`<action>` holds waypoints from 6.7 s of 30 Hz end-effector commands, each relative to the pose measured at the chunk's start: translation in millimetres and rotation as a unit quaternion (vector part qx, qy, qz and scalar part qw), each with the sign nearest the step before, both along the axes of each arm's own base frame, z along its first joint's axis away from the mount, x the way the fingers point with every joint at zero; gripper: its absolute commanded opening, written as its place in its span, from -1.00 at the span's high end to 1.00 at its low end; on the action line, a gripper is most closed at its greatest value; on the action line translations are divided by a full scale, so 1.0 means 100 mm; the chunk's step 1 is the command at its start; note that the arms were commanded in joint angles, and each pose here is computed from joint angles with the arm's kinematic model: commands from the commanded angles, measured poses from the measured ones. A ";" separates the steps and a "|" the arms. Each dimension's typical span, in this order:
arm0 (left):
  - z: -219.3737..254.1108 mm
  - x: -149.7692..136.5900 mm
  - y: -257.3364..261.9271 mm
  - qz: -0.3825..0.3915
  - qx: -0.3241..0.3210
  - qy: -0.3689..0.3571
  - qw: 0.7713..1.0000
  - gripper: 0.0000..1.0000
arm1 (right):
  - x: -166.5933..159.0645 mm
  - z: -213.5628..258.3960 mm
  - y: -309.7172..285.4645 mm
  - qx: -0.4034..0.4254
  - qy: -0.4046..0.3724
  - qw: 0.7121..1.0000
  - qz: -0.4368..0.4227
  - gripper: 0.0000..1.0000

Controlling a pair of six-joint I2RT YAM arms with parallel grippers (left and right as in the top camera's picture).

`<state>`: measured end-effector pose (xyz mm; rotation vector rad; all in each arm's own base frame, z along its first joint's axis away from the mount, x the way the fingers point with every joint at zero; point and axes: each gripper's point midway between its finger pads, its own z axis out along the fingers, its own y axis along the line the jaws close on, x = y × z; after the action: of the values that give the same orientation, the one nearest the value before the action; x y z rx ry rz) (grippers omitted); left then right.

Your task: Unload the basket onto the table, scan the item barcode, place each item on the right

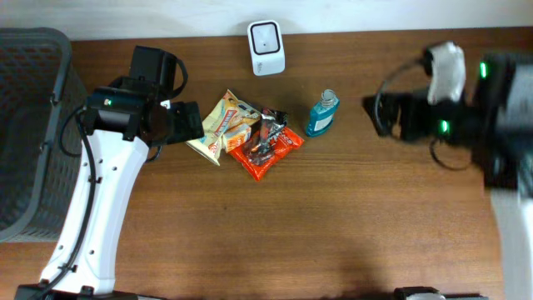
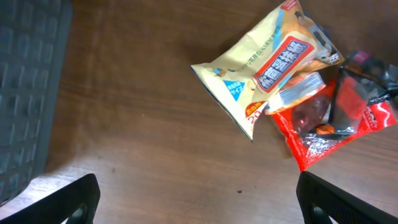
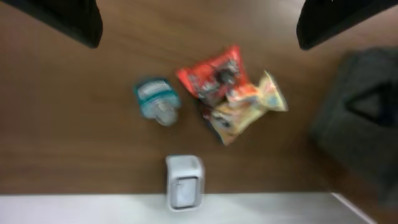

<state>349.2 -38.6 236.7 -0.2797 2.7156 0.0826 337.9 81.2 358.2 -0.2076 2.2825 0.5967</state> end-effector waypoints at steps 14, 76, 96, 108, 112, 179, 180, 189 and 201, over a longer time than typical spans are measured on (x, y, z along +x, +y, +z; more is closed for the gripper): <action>0.02 -0.01 0.02 0.001 0.003 -0.002 1.000 -0.98 | 1.00 -1.33 0.27 -0.046 0.173 0.936 -0.303 -0.21; 0.02 -0.01 0.02 0.001 0.003 -0.002 1.000 -0.98 | 1.12 -1.31 -0.04 -0.299 0.182 0.933 -0.082 -0.97; 0.02 -0.01 0.02 0.001 0.003 -0.002 1.000 -0.98 | -0.19 0.38 0.51 0.000 0.139 0.990 -0.037 -0.97; 0.02 -0.01 0.02 0.001 0.003 -0.003 1.000 -0.98 | -0.54 0.59 -0.15 -0.012 0.100 0.966 -0.238 -0.97; 0.02 -0.01 0.02 0.001 0.004 -0.002 1.000 -0.98 | -0.46 0.04 -0.60 -0.132 0.149 0.919 -0.341 -0.97; 0.02 -0.01 0.02 0.001 0.004 -0.001 1.000 -0.99 | 0.67 -2.11 -0.30 -0.194 0.392 0.896 -0.076 0.69; 0.02 -0.01 0.02 0.001 0.004 -0.001 1.000 -0.99 | 0.72 -2.22 -0.29 -0.195 0.397 0.894 -0.076 0.69; 0.02 -0.01 0.02 0.001 0.004 -0.001 1.000 -0.99 | 1.49 -2.59 -0.25 -0.160 0.310 0.927 -0.135 0.27; 0.02 -0.01 0.02 0.001 0.004 -0.001 1.000 -0.98 | 1.06 -3.14 0.09 -0.228 0.344 0.910 0.035 -0.97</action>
<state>348.2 -38.4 235.9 -0.2796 2.7207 0.0849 453.6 88.2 59.8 -0.2365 3.0710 0.1498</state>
